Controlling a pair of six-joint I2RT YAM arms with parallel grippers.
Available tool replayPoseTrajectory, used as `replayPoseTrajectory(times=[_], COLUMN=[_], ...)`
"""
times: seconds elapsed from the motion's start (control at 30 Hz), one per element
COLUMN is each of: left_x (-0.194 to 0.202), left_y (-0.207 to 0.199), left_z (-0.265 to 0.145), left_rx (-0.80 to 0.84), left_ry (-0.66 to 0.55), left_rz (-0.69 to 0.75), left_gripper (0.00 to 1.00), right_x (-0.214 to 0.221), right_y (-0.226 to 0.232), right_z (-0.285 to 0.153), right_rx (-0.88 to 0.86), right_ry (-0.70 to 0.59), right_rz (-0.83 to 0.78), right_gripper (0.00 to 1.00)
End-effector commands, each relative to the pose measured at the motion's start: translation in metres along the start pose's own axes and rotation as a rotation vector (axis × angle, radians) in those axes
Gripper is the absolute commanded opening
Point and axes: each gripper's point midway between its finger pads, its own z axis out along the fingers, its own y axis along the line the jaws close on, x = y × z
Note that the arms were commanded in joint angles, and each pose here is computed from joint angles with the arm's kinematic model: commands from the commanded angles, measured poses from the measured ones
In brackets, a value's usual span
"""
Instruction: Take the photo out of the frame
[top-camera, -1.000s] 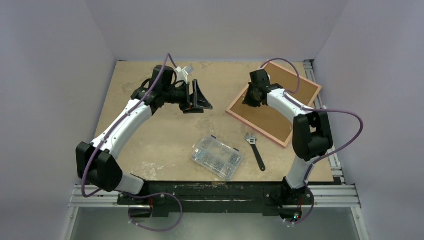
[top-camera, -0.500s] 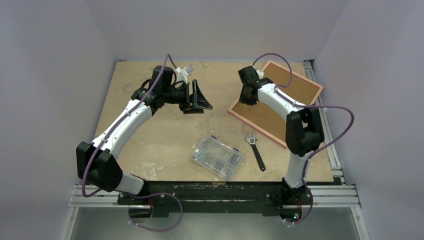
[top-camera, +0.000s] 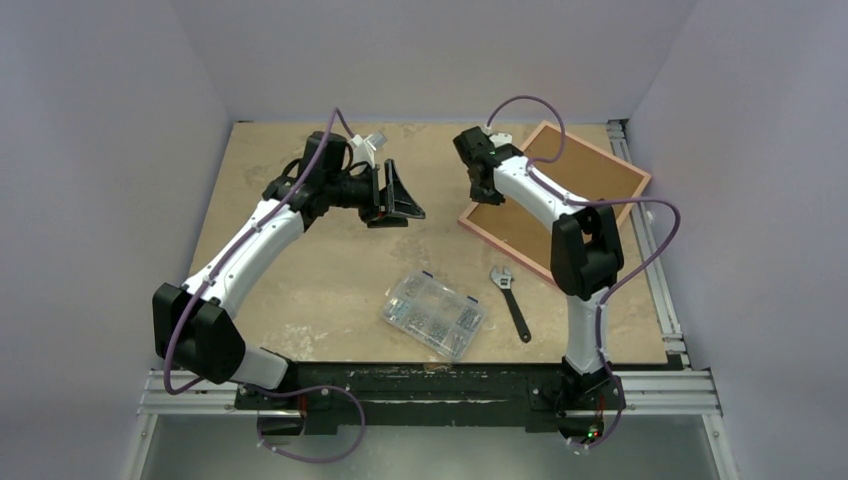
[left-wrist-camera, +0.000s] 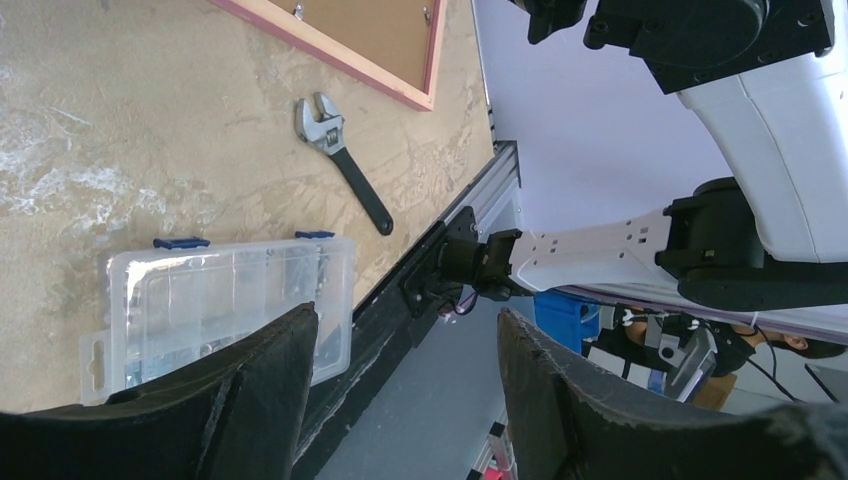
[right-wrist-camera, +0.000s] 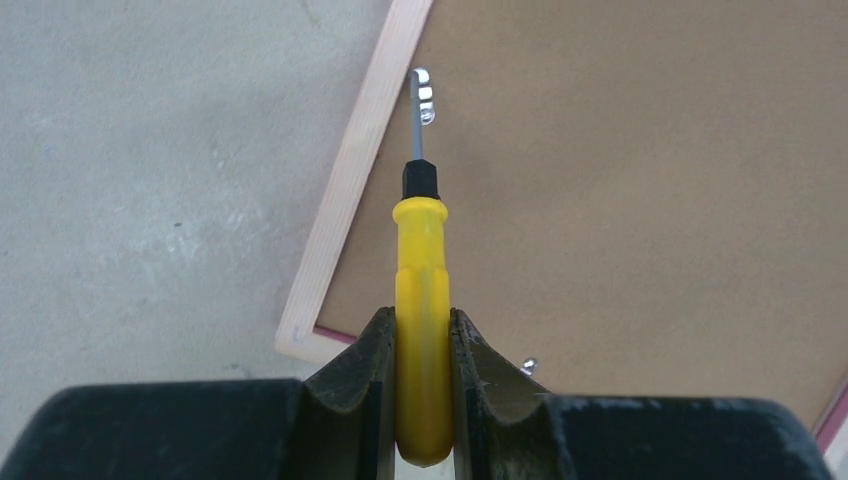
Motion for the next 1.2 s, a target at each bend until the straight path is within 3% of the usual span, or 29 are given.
replayPoseTrajectory(times=[0.0,0.2,0.53,1.17], left_x=[-0.003,-0.002,-0.001,0.001], left_y=[0.000,0.004,0.006,0.005], left_z=[0.002,0.005,0.009,0.011], left_rx=[0.021,0.018,0.030,0.047], left_ry=[-0.005,0.005,0.015,0.033], left_rz=[0.007,-0.006,-0.017,-0.027], left_gripper=[0.64,0.64,0.64,0.64], right_x=[-0.024,-0.022,-0.030,0.004], right_y=[-0.021,-0.026,-0.017,0.002], right_z=[-0.007,-0.001,-0.038,-0.013], right_rx=[0.097,0.076,-0.190,-0.068], right_ry=[-0.070,-0.037,-0.116,0.000], right_rz=[0.045,0.085,0.039,0.023], right_gripper=[0.00,0.00,0.00,0.00])
